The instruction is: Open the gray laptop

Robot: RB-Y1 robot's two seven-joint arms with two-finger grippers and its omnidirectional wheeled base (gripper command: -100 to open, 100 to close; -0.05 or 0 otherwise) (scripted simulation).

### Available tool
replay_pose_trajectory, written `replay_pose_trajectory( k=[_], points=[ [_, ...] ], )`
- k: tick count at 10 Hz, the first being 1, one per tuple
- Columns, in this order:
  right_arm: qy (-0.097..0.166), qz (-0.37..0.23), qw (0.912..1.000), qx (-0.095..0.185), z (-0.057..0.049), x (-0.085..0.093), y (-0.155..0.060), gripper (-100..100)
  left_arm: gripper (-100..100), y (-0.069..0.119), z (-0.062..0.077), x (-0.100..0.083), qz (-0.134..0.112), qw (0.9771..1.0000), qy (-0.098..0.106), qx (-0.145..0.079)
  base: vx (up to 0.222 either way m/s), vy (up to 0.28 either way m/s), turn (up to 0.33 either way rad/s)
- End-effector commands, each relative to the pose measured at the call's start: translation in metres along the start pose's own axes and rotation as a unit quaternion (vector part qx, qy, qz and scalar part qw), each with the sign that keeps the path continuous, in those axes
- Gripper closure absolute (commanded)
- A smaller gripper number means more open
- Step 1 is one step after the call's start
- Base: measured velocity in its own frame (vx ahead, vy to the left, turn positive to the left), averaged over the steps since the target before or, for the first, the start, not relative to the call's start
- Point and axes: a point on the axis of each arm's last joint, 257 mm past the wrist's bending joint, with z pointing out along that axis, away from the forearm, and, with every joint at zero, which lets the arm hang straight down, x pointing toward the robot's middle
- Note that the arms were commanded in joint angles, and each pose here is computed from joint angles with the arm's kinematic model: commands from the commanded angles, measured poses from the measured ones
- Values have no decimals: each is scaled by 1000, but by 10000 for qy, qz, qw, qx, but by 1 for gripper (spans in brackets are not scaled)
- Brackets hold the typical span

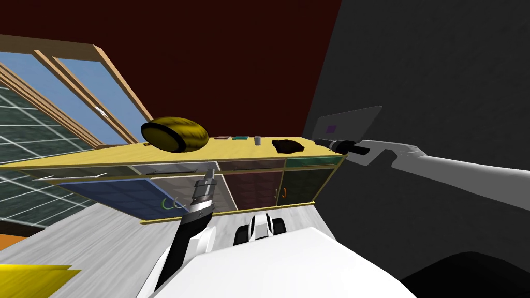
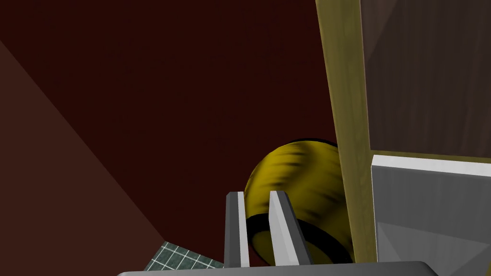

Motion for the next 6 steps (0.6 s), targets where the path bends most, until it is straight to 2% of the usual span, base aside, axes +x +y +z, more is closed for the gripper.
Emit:
replay_pose_trajectory(
  k=[1,6],
  points=[
    [25,-192,9998,37,-1,3,-3,-100,0,0,0,0,0,10000,0,0,-19,-111,-17],
    [89,-761,9970,87,-3,9,-13,-100,0,0,0,0,2,10000,0,0,-20,-188,-7]
  ],
)
